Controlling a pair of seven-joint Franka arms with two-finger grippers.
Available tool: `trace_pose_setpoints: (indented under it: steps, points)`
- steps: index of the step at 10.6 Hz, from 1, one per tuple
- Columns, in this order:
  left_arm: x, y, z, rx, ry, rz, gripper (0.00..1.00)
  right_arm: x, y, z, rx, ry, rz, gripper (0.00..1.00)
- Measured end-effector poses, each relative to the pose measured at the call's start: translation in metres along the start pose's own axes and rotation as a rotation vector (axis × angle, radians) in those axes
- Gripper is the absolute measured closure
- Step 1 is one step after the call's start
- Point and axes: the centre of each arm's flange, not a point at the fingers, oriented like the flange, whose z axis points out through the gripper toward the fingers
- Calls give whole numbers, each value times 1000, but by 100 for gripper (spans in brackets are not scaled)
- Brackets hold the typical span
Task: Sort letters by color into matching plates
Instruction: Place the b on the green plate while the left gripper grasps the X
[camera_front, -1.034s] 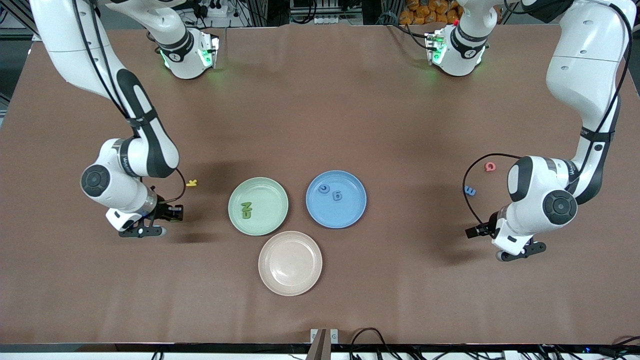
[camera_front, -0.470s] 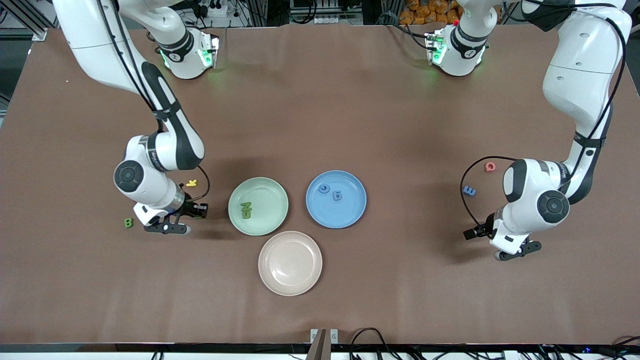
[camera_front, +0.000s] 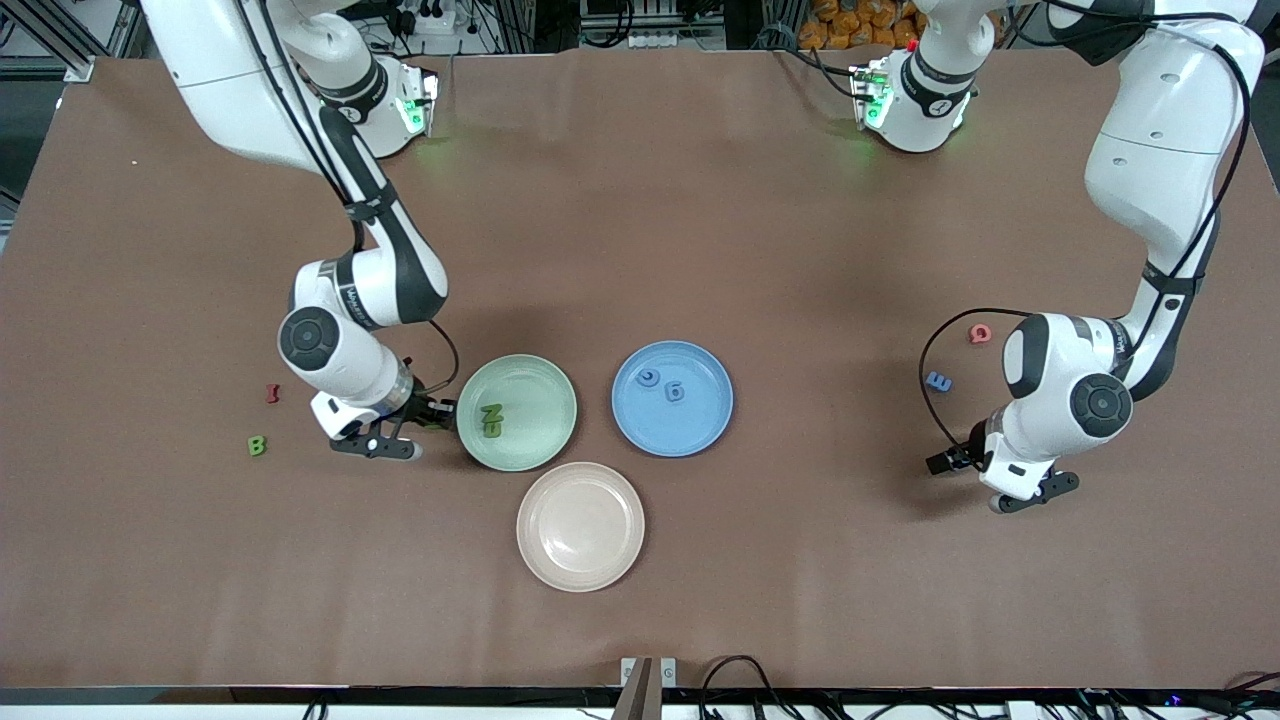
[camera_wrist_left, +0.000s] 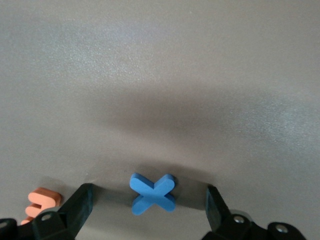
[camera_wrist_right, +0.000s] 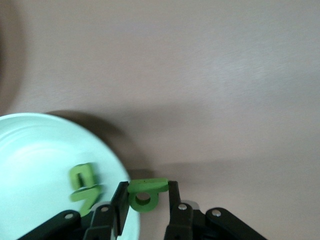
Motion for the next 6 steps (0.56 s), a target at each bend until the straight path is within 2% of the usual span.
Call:
trace_pose_setpoints:
  steps: [2,3,6]
  points:
    - [0,0,0,0,0,-1,0,-8,-26,-3,25,-9,11,64]
    - [0,-1,-1,0,1,-2,5,-12,-38,-5,31,-11,19,64]
    - [2,0,-10,16,21,30,48,-22,-60,-6,36,-15,42,64]
